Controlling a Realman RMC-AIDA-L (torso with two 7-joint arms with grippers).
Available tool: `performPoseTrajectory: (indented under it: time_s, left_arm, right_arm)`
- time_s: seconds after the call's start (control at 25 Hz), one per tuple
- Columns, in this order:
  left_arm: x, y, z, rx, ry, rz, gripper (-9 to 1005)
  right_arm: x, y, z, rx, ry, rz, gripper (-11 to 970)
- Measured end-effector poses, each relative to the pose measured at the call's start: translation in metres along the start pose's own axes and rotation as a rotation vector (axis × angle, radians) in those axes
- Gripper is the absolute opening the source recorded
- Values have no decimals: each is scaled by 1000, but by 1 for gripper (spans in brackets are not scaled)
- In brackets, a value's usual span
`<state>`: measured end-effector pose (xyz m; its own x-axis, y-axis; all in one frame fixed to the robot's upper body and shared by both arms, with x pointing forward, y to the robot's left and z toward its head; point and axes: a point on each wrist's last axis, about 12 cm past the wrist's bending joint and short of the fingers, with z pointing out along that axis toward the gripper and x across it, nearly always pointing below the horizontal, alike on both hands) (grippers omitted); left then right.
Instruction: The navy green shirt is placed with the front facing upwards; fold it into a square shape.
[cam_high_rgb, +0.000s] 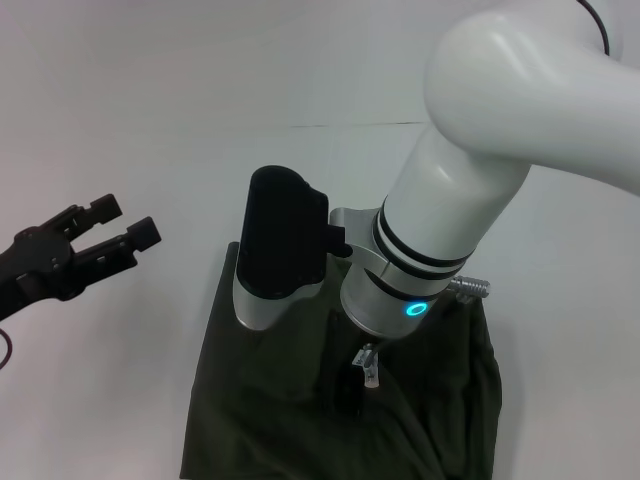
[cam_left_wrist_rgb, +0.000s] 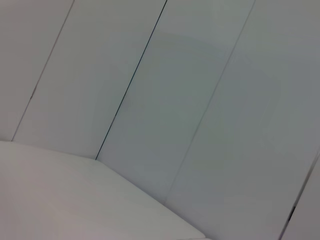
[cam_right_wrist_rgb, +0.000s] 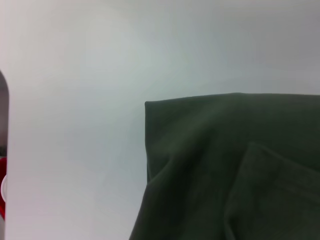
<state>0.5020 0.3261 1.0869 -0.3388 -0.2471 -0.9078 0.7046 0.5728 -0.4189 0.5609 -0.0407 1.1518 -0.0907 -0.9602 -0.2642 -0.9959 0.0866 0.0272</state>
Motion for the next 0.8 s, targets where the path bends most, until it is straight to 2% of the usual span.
performPoseTrajectory:
  time_s: [0.24, 0.48, 0.64, 0.8]
  left_arm:
    - [0, 0, -1, -4, -1, 0, 963]
    - [-1, 1, -1, -4, -3, 1, 963]
    - [-1, 1, 0, -4, -4, 1, 963]
    - [-1, 1, -1, -5, -4, 2, 963]
  right_arm:
    - [-1, 1, -1, -4, 7, -9, 73]
    - [0, -2, -7, 4, -38, 29, 37]
    - [9, -11, -16, 9, -104, 124, 37]
    - [29, -23, -28, 15, -205, 258, 38]
